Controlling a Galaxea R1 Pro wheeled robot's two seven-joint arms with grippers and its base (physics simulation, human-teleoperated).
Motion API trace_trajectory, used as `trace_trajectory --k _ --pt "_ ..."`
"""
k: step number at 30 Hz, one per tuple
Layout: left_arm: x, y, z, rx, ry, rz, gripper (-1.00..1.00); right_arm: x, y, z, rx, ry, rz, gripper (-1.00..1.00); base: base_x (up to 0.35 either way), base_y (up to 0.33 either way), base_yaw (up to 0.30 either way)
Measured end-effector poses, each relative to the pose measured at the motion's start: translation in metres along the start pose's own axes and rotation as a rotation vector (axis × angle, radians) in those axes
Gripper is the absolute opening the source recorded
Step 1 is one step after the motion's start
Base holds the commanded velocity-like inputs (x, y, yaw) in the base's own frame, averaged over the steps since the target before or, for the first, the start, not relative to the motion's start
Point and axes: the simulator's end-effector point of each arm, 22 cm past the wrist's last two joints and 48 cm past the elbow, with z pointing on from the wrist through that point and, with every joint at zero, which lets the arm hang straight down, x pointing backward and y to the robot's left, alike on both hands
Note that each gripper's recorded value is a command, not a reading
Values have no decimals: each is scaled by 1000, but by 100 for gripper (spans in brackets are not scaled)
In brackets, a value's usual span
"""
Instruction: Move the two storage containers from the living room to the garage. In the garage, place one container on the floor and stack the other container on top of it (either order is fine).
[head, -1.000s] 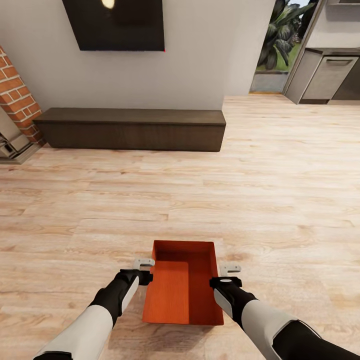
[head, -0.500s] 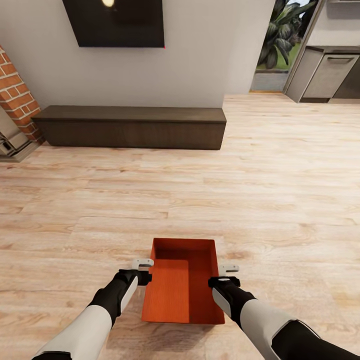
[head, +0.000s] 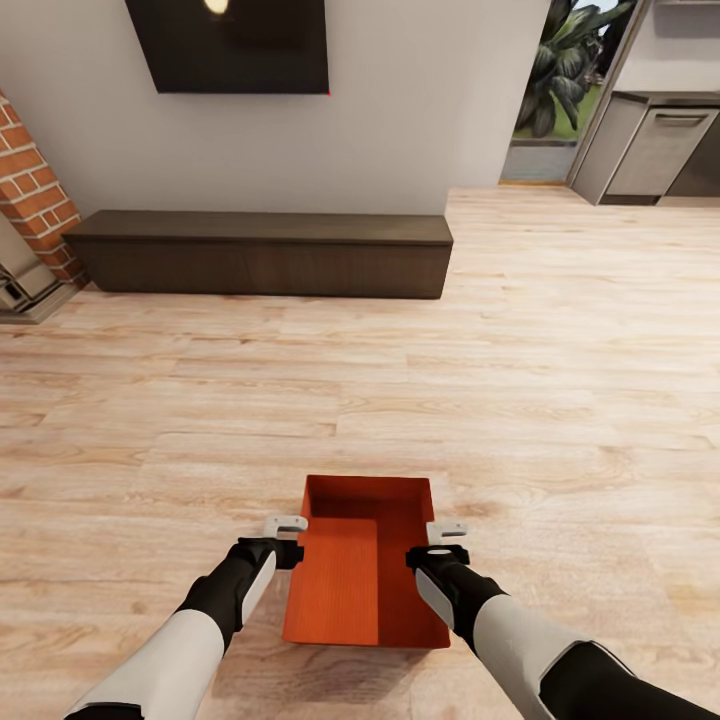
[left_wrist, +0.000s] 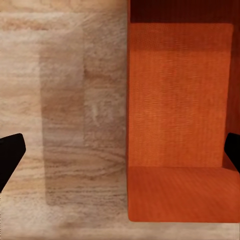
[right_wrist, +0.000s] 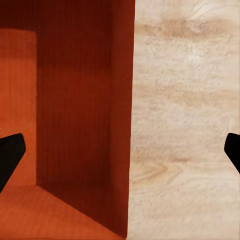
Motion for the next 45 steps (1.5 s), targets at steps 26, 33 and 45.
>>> trace_trajectory --k 26,33,45 --pt "19 -2 37 1 1 -1 100 21 -6 38 17 1 5 100 0 0 0" --pt "26 -2 48 1 4 0 100 28 -6 50 19 1 5 100 0 0 0" --pt "39 -3 71 1 5 0 100 41 1 70 17 1 7 100 0 0 0"
